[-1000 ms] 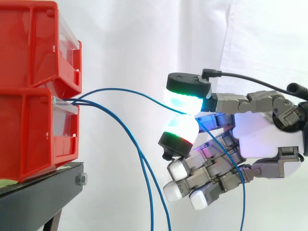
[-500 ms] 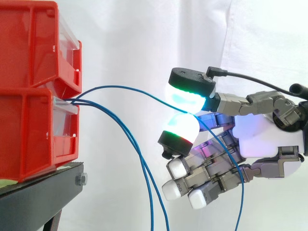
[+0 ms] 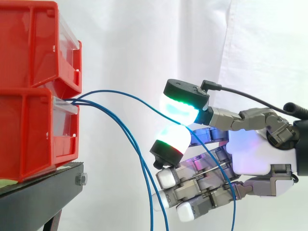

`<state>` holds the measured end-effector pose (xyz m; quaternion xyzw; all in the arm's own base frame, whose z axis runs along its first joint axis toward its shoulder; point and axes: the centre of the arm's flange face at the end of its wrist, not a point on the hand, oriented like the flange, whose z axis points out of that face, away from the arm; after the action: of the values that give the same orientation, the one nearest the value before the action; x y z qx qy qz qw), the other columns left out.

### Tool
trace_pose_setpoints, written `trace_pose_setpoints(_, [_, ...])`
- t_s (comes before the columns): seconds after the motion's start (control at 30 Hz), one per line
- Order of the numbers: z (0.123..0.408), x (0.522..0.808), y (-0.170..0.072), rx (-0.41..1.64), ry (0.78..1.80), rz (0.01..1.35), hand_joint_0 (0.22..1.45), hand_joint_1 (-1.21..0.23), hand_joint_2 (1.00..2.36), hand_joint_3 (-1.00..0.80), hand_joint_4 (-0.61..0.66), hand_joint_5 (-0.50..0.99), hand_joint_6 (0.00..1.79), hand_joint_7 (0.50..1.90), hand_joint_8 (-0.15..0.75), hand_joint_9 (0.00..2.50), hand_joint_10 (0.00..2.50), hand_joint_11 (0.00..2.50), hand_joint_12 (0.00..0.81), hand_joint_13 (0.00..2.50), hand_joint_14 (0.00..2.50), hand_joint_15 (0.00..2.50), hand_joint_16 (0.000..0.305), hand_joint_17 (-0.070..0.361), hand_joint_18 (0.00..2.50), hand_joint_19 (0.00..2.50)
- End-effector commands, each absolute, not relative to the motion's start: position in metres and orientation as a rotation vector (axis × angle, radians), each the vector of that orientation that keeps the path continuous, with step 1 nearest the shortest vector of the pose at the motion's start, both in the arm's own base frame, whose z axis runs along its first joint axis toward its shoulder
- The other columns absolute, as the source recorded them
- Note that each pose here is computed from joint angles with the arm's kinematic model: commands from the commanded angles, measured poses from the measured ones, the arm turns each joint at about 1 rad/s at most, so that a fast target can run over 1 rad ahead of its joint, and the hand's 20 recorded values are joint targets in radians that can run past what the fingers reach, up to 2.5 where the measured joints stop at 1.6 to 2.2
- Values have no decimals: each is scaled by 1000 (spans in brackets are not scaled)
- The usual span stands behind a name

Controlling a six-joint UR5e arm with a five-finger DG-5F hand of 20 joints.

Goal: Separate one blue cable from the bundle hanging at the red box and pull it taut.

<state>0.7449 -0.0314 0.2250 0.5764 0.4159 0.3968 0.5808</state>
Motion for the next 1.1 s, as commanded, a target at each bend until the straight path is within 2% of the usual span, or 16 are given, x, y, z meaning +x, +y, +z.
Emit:
trace_pose_setpoints(0.0, [223,746,-27,1352,953,938,683,-827,1000,-500,177,-212,884,1113,351,1013,22,855,374,798,18,422,45,101,747,445])
trace_pose_setpoints(0.1, [224,746,-25,1363,932,934,664,-785,1000,-500,183,-210,883,1065,355,1018,23,855,374,795,18,424,45,101,741,457])
trace_pose_setpoints(0.37, [223,746,-18,1364,924,937,587,-707,1000,-500,193,-206,856,1083,359,1028,23,849,377,772,16,437,44,99,678,476])
trace_pose_setpoints(1.07, [225,746,-2,1365,915,942,515,-723,1000,-500,209,-207,826,1051,370,1014,21,833,393,751,16,441,47,105,652,462])
